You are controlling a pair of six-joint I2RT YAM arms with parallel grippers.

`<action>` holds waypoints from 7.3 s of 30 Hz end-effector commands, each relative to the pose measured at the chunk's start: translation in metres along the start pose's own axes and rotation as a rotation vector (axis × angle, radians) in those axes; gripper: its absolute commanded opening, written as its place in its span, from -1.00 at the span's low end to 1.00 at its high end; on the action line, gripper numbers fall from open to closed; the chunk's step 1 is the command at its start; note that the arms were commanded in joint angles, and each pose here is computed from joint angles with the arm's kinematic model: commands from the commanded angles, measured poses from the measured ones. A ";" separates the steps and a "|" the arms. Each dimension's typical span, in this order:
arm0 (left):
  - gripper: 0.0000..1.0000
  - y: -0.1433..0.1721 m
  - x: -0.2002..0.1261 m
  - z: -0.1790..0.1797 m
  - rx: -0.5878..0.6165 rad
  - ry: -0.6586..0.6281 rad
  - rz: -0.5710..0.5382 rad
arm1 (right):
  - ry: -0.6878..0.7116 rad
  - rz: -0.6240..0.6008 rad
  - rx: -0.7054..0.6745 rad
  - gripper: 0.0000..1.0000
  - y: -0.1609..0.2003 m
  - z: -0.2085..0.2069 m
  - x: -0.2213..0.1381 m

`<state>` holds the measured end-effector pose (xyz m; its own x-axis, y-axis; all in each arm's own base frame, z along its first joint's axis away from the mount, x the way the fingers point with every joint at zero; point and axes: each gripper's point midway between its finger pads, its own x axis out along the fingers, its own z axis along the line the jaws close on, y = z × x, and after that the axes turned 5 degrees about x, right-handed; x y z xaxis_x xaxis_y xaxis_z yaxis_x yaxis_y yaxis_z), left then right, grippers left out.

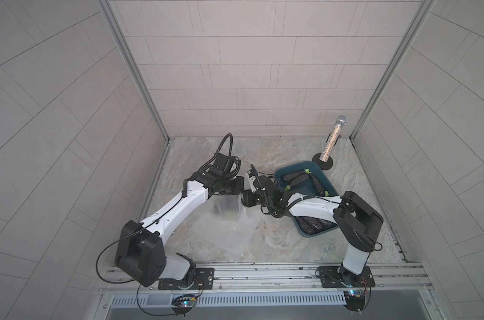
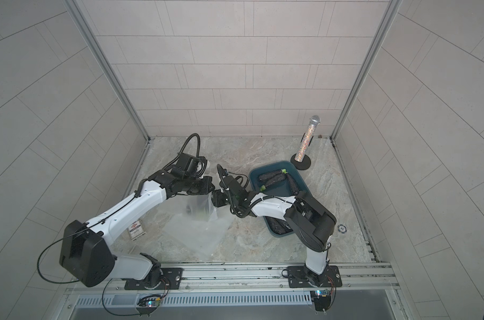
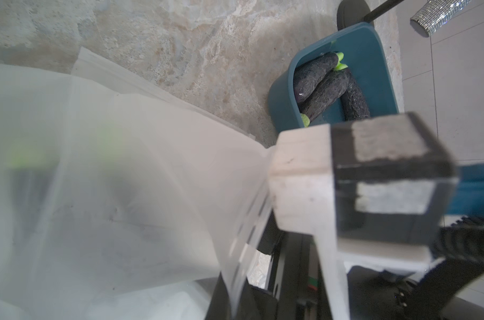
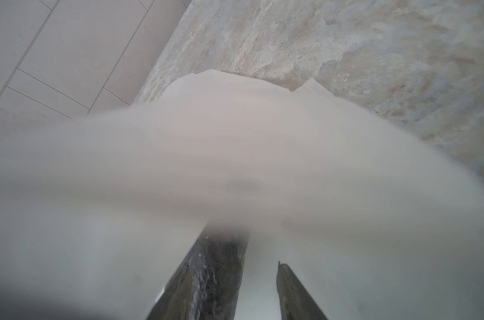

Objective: Place the eggplant in a zip-top bag and seal the zipper
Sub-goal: Place the eggplant in the zipper food storage bag, then pick up the eggplant from the basket, then place the eggplant in the zipper food storage bag.

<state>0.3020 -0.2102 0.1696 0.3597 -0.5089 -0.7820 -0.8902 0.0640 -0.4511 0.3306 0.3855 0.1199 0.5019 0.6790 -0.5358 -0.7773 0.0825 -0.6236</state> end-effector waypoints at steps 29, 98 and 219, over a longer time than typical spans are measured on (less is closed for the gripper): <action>-1.00 0.017 0.020 0.024 -0.054 -0.049 0.056 | 0.474 -0.196 0.320 0.02 -0.049 -0.209 -0.142; -1.00 0.015 0.018 0.015 -0.033 -0.044 0.050 | 0.457 -0.348 0.456 -0.60 -0.076 -0.215 -0.164; -1.00 -0.010 -0.021 -0.001 -0.136 0.086 -0.067 | 0.029 0.224 0.047 -0.47 0.025 0.017 -0.002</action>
<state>0.3011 -0.1994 0.1764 0.3770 -0.5587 -0.7387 -0.9092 -0.0710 -0.4103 0.2946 0.3880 0.1049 0.3018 0.6406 -0.7061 -0.8957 -0.0631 -0.4401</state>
